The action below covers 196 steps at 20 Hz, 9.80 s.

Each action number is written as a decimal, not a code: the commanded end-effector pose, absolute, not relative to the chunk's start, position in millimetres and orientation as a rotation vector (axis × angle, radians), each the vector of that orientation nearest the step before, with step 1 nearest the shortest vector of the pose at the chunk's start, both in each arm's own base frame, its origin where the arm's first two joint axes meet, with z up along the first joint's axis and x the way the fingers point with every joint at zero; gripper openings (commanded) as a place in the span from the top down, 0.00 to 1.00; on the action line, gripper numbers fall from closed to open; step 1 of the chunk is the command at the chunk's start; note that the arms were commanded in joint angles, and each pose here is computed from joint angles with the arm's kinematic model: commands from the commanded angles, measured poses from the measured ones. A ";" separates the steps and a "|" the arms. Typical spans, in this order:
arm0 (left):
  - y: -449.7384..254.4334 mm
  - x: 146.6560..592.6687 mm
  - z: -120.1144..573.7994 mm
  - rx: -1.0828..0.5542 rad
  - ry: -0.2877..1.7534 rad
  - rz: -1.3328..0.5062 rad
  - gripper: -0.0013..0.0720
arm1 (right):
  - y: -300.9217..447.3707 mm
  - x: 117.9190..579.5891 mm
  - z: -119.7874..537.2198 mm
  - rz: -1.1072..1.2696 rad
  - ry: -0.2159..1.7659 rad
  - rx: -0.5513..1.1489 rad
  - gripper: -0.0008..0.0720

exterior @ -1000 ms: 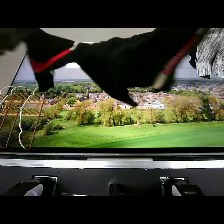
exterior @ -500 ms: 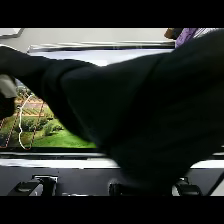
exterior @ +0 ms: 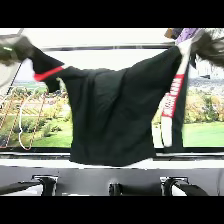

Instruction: Fold the clothes and pants, and hang the long-sleeved shirts on hangers.

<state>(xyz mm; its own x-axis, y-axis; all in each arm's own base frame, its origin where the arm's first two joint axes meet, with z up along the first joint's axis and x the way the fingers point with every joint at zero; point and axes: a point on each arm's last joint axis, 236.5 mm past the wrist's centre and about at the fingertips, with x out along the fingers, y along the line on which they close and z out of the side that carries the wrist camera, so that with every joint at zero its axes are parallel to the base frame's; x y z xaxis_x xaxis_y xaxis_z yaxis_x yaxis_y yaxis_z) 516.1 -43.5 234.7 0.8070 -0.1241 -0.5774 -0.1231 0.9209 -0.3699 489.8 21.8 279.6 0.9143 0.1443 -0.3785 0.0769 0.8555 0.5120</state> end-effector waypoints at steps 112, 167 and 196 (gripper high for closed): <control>-91.3 334.1 33.4 -0.329 1.318 -0.117 0.20 | 69.9 305.3 26.4 0.058 1.328 0.286 0.26; -307.6 213.3 -30.7 -0.013 1.430 -0.455 0.93 | 84.3 228.8 40.1 -0.136 1.436 0.037 0.93; -401.4 186.2 -33.7 -0.542 1.593 -0.486 0.93 | 110.2 334.8 33.3 -0.141 1.272 0.080 0.28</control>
